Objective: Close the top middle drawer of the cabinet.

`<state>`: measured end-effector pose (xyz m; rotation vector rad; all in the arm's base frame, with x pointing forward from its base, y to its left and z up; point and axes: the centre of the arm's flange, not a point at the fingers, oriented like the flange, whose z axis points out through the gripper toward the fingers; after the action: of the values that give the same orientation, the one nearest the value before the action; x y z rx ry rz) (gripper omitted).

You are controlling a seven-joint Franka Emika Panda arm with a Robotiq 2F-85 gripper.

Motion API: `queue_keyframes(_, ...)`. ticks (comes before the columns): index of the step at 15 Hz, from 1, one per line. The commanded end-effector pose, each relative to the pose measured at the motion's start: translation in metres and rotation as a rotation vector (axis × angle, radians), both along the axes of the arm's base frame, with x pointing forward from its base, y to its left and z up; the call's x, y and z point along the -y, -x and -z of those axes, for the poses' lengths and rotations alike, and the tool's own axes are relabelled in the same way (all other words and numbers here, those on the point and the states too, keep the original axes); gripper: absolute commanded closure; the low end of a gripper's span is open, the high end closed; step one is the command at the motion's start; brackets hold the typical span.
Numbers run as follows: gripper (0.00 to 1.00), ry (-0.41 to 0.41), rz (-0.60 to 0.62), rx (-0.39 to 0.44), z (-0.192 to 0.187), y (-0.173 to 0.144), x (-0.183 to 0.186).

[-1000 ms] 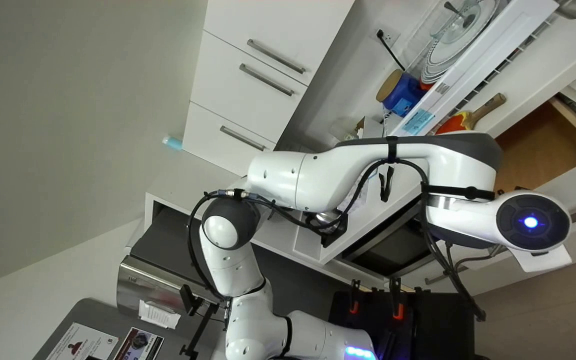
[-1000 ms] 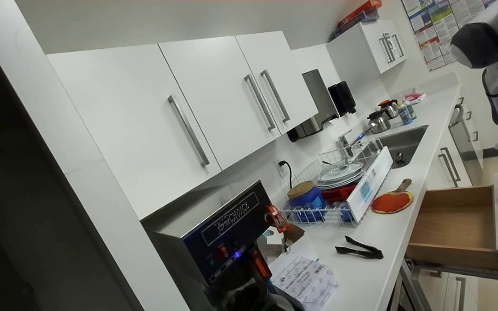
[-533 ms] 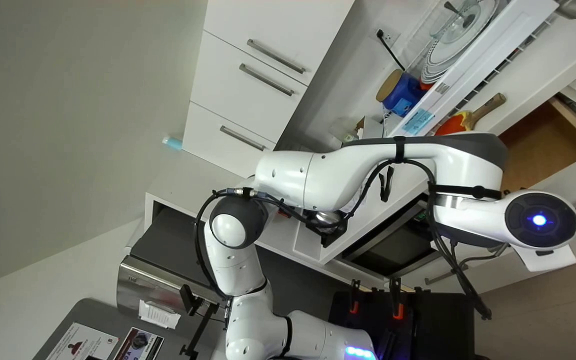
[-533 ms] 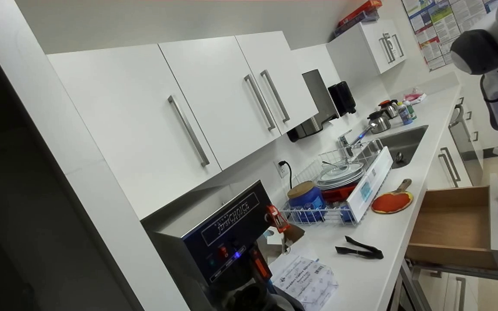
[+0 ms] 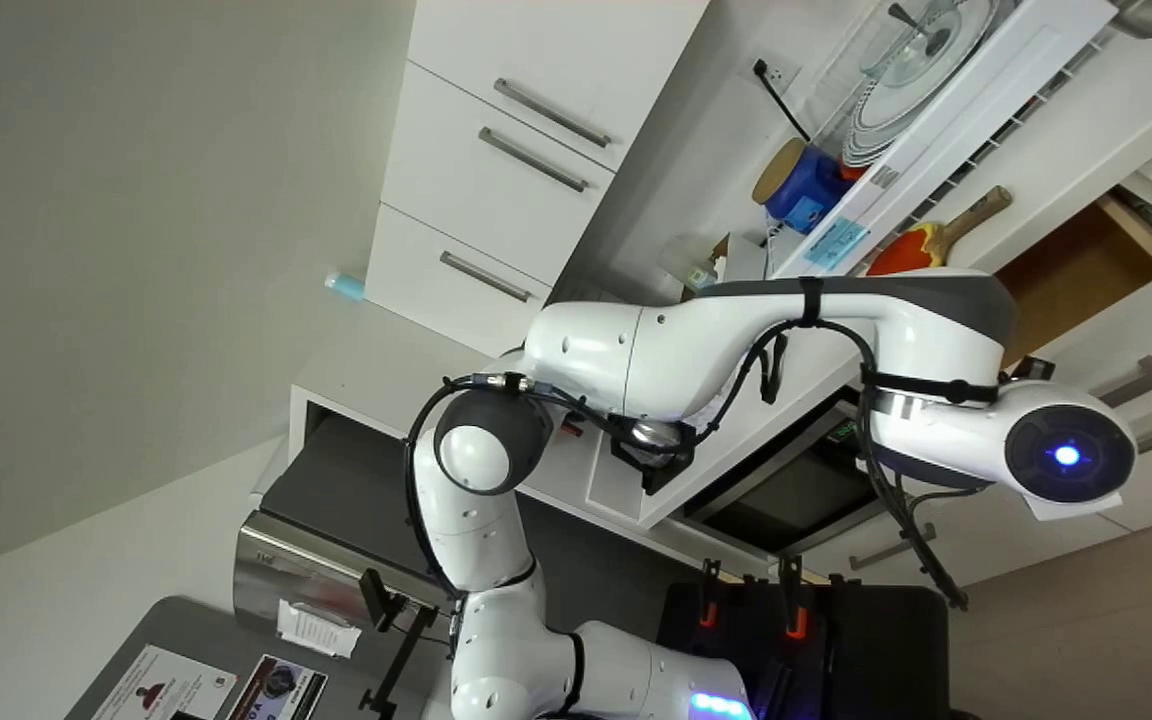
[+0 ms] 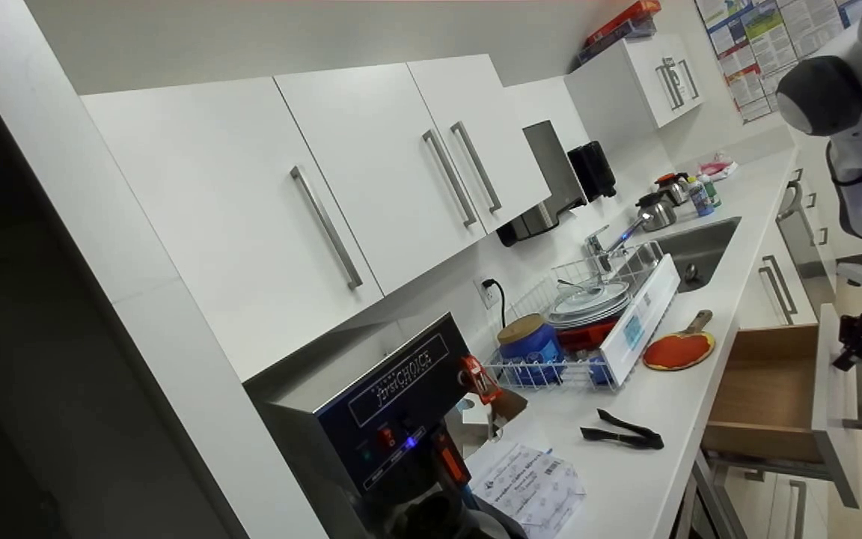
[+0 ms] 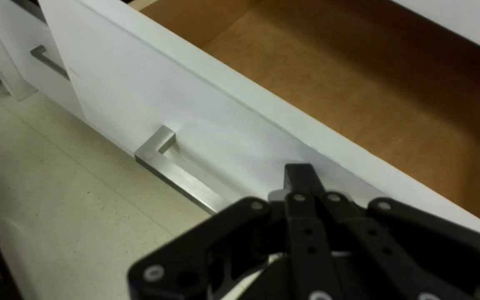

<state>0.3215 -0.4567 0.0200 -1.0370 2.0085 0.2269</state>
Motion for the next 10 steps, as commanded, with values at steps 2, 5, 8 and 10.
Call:
queue_keyframes(2, 1.00, -0.045, 0.048, 0.090, 0.014, -0.046, -0.024)
queue_keyframes(5, 1.00, -0.056, 0.061, 0.113, 0.022, -0.082, -0.038)
queue_keyframes(8, 1.00, -0.052, 0.069, 0.124, 0.028, -0.117, -0.044)
queue_keyframes(10, 1.00, -0.045, 0.066, 0.127, 0.030, -0.140, -0.049)
